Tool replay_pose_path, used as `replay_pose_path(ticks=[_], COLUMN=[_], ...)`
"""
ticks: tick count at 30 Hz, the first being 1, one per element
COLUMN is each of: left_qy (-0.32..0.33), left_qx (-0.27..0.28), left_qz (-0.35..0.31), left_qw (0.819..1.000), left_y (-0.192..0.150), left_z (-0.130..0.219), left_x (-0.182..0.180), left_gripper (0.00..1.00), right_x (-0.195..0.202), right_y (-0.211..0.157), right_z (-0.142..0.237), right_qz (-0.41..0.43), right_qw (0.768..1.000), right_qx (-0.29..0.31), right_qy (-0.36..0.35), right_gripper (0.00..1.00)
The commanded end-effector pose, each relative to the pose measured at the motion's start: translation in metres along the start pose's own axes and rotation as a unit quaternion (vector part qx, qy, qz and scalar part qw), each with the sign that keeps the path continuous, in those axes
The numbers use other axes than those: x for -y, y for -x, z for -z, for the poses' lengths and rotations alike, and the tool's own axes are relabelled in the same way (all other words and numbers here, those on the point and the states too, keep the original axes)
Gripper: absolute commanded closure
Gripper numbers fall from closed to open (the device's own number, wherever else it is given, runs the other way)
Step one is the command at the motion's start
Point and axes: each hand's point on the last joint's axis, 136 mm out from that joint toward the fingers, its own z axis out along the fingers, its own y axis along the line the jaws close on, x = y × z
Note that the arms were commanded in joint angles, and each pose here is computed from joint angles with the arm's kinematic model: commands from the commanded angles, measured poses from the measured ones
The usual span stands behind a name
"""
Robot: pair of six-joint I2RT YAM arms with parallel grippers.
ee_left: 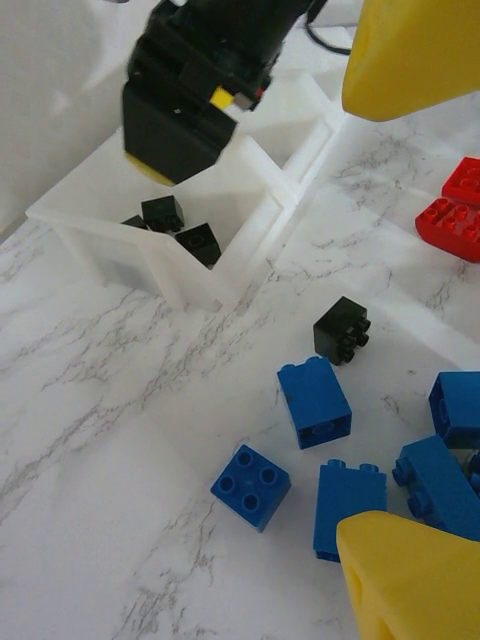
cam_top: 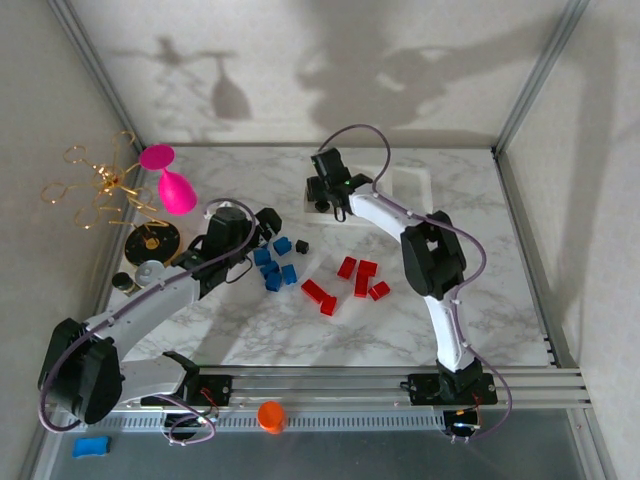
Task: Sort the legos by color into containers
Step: Place the lego in the container, then pick up the lego from the center of the table.
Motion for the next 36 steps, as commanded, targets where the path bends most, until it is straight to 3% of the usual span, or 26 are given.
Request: replay_pose_path(ticks=[1, 9, 17, 26, 36], left_qy=[-0.013, 0.005, 0.012, 0.021, 0.033], left_qx=[0.012, 0.009, 0.016, 0.019, 0.017], left_qz=[0.002, 0.016, 0.032, 0.035, 0.028], left_qw=[1.0, 1.0, 0.999, 0.999, 0.999], left_y=[0.006, -0.009, -0.016, -0.018, -0.02], left_z=[0.013, 0.026, 0.037, 0.041, 0.04], left_x=[0.005, -0.022, -0.04, -0.049, -0.055], left_gripper=[0.01, 0.0, 0.0, 0.0, 0.0], right_x=[-0.022, -0.055, -0.072, -0.083, -0.089], right_y=[0.003, -0.059, -0.108, -0.122, -0.135], right_z=[0.04, 0.063, 0.059, 0.043, 0.02], right_qz=[-0.006, -0.024, -0.076, -0.118, -0.1], right_qw=[0.999, 0.995, 0.989, 0.985, 0.987], right_qx=[0.008, -0.053, -0.1, -0.105, -0.118], right_qy=[0.044, 0.086, 0.08, 0.064, 0.052], right_gripper=[0.37, 0.31, 0.27, 0.27, 0.34])
